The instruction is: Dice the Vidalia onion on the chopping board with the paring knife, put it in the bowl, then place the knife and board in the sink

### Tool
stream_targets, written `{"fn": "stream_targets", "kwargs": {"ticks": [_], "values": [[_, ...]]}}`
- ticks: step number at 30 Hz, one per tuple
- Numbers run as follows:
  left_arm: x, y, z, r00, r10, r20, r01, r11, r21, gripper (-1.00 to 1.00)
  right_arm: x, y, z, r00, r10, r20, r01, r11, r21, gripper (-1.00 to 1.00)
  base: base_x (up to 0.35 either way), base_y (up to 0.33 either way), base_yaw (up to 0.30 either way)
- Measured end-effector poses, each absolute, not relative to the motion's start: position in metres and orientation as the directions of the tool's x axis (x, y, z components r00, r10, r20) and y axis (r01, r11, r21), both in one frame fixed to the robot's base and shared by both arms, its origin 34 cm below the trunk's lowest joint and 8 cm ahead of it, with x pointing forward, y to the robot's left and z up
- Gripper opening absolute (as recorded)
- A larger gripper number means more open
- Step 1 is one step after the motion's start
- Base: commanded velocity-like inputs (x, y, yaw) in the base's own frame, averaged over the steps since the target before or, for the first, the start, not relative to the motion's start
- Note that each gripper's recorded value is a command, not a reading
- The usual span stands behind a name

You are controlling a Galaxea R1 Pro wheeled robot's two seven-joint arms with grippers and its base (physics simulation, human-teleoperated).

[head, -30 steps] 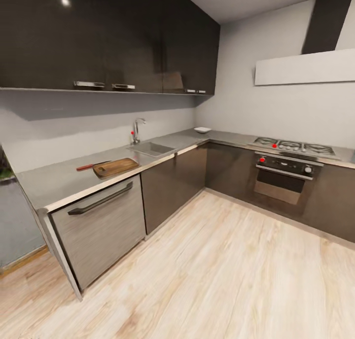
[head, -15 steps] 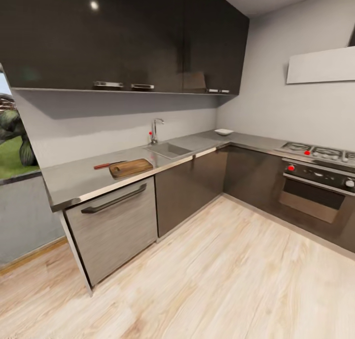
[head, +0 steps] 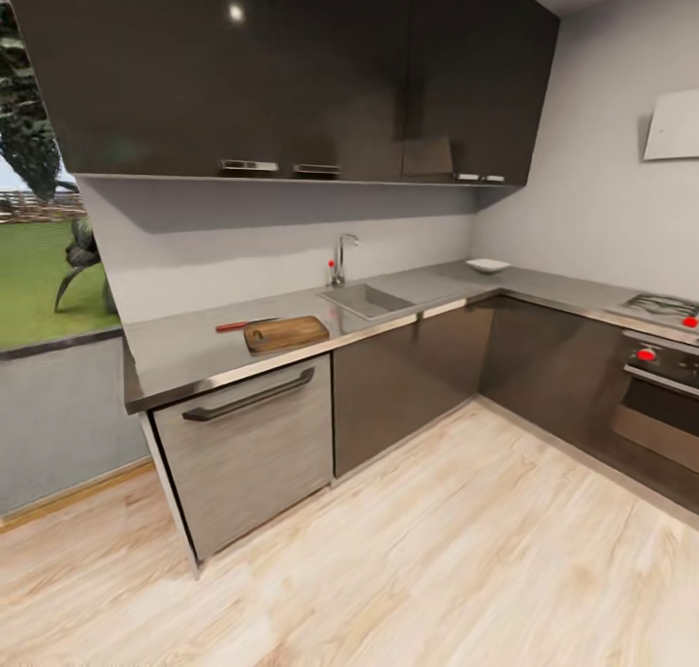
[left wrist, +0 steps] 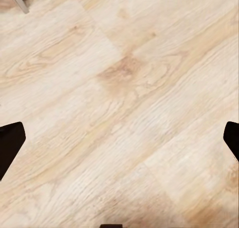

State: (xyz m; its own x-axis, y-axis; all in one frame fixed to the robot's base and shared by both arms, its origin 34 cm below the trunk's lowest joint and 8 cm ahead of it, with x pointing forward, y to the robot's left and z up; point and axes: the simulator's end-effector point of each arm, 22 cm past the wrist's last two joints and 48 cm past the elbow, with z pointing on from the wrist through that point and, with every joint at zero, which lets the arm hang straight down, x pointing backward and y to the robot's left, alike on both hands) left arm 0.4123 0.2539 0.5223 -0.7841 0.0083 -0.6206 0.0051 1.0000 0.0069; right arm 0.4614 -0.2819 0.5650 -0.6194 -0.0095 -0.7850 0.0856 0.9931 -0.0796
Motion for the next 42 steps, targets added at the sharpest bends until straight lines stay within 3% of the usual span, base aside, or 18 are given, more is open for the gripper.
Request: {"fn": "stream_targets", "kwargs": {"ticks": [24,33,42], "values": [[0.4118,0.2543,0.5219,-0.785,0.009,-0.620,0.005,1.000,0.007,1.00,0.4614,-0.2815,0.5650,-0.619,-0.011,-0.785,0.084,0.993,-0.080,1.00,0.204,-0.174,0.284],[0.4105,0.2541,0.5209,-0.787,0.008,-0.617,0.005,1.000,0.007,1.00,0.4615,-0.2816,0.5648,-0.620,-0.010,-0.785,0.084,0.993,-0.080,1.00,0.037,-0.044,0.284],[0.4102,0.2539,0.5206,-0.788,0.008,-0.616,0.005,1.000,0.007,1.00,0.4615,-0.2819,0.5648,-0.620,-0.010,-0.785,0.085,0.993,-0.080,1.00,0.001,-0.253,0.284]]}}
